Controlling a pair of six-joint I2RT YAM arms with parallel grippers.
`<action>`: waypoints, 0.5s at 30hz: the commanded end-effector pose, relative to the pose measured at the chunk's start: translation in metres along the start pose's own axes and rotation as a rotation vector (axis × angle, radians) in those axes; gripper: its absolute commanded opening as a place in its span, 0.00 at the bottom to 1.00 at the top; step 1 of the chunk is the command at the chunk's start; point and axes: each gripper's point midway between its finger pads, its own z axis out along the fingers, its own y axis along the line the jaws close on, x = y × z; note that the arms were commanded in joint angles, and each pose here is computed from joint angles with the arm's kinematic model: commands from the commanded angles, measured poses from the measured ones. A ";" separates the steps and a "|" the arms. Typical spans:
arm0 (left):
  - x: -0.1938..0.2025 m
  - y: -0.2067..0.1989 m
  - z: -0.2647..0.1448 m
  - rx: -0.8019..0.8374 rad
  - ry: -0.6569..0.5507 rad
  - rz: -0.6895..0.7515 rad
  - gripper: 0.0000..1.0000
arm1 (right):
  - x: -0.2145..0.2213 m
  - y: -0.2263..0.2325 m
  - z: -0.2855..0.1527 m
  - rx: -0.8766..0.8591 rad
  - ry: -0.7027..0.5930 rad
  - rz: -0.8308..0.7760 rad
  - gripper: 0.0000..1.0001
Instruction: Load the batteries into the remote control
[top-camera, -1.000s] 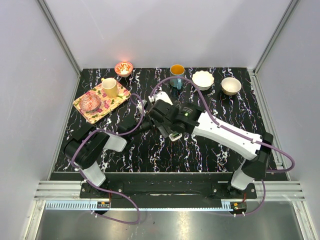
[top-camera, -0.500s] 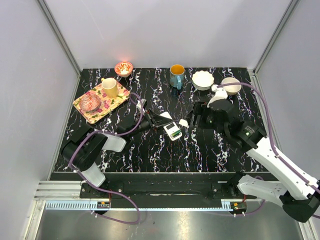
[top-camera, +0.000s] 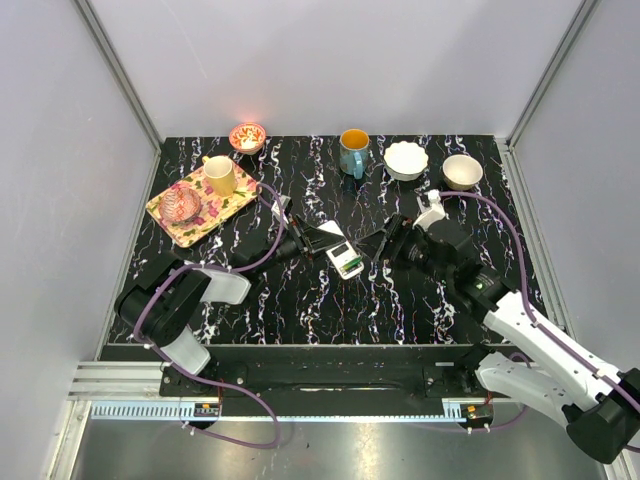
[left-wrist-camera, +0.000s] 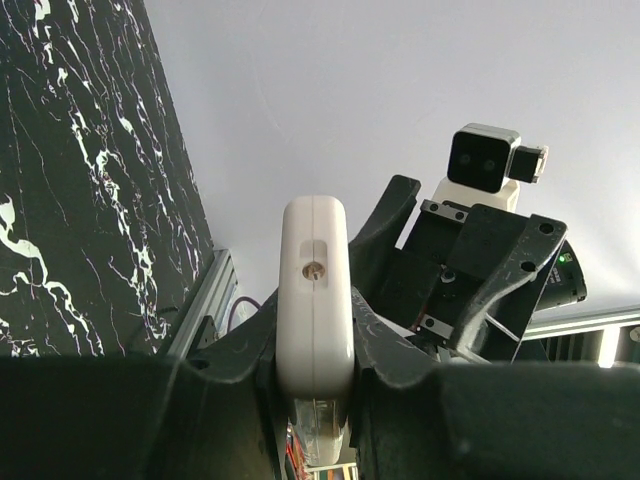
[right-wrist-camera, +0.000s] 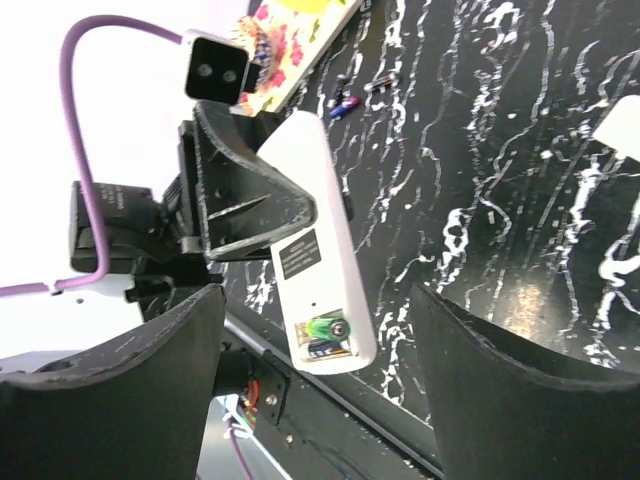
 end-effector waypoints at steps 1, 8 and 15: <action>-0.002 -0.107 -0.015 0.414 -0.047 0.249 0.00 | -0.007 0.033 -0.002 -0.168 -0.023 0.050 0.77; -0.003 -0.113 -0.016 0.426 -0.054 0.252 0.00 | 0.003 0.021 0.002 -0.144 -0.001 0.058 0.72; -0.002 -0.116 -0.020 0.431 -0.061 0.257 0.00 | -0.002 0.008 -0.001 -0.103 -0.034 0.068 0.70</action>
